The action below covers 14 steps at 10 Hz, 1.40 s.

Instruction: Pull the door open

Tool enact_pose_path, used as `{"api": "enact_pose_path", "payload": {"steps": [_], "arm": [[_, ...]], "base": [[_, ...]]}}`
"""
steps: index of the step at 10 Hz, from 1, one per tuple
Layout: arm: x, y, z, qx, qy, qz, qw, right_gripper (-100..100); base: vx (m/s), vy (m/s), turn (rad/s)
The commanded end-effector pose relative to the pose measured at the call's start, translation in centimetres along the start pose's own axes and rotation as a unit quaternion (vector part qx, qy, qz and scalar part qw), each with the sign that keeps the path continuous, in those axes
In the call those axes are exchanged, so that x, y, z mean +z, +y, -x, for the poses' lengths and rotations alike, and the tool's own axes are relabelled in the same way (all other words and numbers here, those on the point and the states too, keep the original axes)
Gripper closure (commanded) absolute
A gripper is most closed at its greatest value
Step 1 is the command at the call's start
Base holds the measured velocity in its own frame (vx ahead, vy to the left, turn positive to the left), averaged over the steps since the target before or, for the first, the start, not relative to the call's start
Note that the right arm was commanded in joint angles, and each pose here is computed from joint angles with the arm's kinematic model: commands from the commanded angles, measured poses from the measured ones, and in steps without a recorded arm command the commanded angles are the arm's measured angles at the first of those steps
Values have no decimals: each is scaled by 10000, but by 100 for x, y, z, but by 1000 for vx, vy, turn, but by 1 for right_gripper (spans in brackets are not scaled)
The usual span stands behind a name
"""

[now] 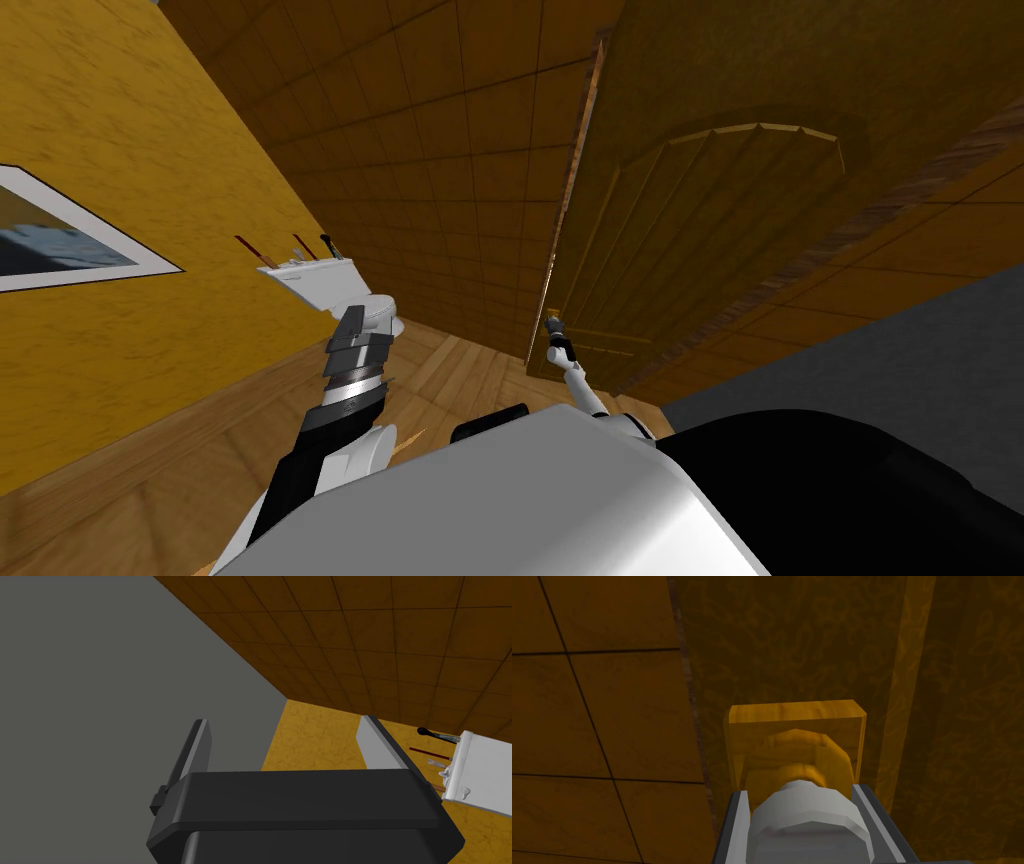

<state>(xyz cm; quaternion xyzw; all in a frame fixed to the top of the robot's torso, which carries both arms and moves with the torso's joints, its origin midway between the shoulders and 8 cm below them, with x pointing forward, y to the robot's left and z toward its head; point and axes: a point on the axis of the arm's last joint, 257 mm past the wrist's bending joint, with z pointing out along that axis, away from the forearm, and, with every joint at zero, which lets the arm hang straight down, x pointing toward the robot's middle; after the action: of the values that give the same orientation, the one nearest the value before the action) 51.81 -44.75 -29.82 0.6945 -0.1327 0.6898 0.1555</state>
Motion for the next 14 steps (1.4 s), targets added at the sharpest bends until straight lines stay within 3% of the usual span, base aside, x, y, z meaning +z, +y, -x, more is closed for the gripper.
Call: {"api": "enact_pose_path", "payload": {"steps": [1, 14], "arm": [[9, -15, -27, 11, 31, -6, 10000, 100], [-146, -176, 1, 143, -15, -655, 9978, 100]], "base": [[0, 0, 0], [-238, -42, 139]]}}
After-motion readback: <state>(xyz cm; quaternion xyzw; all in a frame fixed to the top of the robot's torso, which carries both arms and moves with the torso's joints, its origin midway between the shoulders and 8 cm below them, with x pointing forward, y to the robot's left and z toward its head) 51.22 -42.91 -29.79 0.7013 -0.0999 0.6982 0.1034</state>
